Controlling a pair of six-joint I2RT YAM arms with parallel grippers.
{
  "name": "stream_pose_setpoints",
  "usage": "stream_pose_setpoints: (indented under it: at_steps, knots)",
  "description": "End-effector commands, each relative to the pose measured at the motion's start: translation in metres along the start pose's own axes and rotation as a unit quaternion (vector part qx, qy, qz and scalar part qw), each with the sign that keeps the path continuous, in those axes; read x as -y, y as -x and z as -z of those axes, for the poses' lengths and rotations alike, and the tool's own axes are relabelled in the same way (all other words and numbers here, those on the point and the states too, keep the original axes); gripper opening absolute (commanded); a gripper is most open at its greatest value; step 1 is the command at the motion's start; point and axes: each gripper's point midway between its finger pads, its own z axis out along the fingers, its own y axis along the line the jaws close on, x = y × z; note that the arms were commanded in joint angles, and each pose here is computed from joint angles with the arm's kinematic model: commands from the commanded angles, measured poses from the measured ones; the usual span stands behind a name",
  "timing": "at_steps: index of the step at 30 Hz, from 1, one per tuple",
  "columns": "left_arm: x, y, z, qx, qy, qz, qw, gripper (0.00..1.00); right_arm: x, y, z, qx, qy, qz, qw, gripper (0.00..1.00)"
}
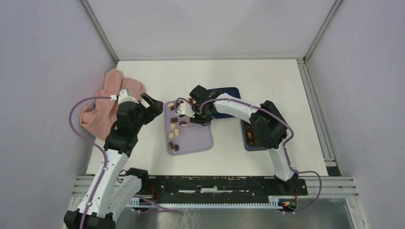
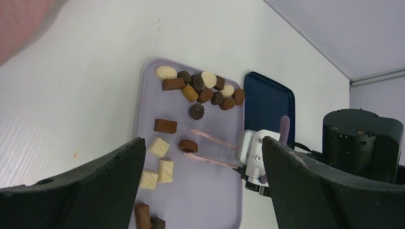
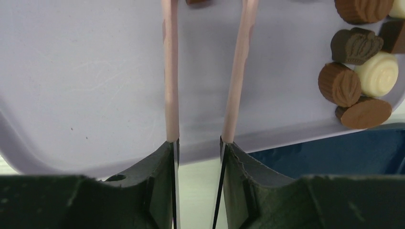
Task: Pack the chocolate
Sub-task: Pick up the fake chocolate from the plate.
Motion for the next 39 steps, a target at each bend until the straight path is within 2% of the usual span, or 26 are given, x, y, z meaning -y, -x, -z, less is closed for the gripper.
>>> stream_pose_setpoints:
  at_steps: [1,11,14,21,26,32,35,39]
  knots:
    - [0.003,0.009,0.001,0.018,-0.002,-0.006,1.000,0.96,0.006,0.021,0.005,0.022,-0.006,-0.005,1.000,0.40]
    - [0.004,0.010,0.001,0.019,-0.004,-0.004,1.000,0.96,0.009,0.030,0.019,0.039,-0.017,-0.002,0.999,0.09]
    - [0.005,0.010,0.000,0.020,-0.005,-0.004,1.000,0.96,0.009,0.034,0.029,0.053,-0.021,-0.002,0.998,0.04]
    - [0.007,0.011,0.002,0.020,-0.010,-0.004,1.000,0.96,-0.001,0.037,0.057,0.105,0.000,-0.010,0.994,0.00]
    - [0.017,0.015,0.004,0.027,-0.035,0.000,0.999,0.97,-0.007,0.022,0.088,0.140,-0.004,-0.006,0.990,0.00]
    - [0.045,0.025,0.006,0.042,-0.101,0.021,0.994,1.00,-0.013,-0.021,0.133,0.174,-0.022,-0.019,0.984,0.00]
    - [0.063,0.022,0.003,0.023,-0.141,0.029,0.989,1.00,-0.018,-0.046,0.156,0.179,-0.034,-0.031,0.983,0.00]
    - [0.075,0.021,-0.006,0.004,-0.156,0.032,0.987,0.99,-0.028,-0.088,0.178,0.171,-0.059,-0.043,0.983,0.01]
